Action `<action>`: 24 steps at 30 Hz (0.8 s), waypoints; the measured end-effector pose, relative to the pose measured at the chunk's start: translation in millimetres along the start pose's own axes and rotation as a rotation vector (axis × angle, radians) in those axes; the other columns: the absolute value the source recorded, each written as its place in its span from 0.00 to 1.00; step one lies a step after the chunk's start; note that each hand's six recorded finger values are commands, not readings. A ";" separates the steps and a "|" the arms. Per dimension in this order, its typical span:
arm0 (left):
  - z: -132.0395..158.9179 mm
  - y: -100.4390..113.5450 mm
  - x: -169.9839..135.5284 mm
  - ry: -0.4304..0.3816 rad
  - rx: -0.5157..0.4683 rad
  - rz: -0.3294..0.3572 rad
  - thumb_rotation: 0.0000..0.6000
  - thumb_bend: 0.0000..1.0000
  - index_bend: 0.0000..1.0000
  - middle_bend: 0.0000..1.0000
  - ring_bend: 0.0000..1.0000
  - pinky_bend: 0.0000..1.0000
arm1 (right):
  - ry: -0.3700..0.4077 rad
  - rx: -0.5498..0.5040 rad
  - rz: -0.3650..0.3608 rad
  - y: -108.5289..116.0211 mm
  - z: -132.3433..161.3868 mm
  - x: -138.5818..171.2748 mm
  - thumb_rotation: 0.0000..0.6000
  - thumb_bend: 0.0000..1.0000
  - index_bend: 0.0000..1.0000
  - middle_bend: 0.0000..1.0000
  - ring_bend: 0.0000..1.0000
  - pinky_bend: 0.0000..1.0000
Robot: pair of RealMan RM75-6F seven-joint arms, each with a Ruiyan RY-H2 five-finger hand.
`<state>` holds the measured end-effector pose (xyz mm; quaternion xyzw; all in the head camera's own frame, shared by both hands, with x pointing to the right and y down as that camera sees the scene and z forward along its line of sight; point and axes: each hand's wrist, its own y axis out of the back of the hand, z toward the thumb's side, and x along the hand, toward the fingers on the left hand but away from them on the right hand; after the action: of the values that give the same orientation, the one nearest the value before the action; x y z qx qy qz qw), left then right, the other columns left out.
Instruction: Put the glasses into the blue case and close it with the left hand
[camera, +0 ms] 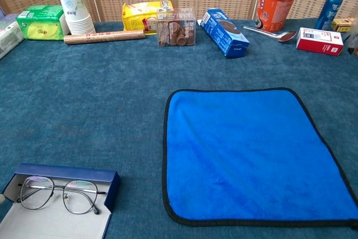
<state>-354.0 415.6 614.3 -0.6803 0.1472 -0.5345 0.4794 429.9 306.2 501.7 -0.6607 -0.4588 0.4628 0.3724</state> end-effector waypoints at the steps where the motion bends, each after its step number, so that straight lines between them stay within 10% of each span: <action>1: 0.5 -1.1 1.7 -0.003 0.006 0.005 0.77 0.26 0.00 0.00 0.00 0.04 | 0.001 -0.001 -0.005 1.6 -0.1 0.8 0.57 0.33 0.05 0.13 0.00 0.12; 24: 22.6 -3.4 22.9 -0.097 0.124 0.084 0.77 0.26 0.00 0.00 0.00 0.02 | -0.011 -0.026 -0.070 27.4 -14.0 28.7 0.57 0.33 0.05 0.13 0.00 0.12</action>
<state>-326.7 412.1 631.1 -0.6678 0.1187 -0.4884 0.5491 454.7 324.3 473.0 -0.6465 -0.4896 0.4471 0.3775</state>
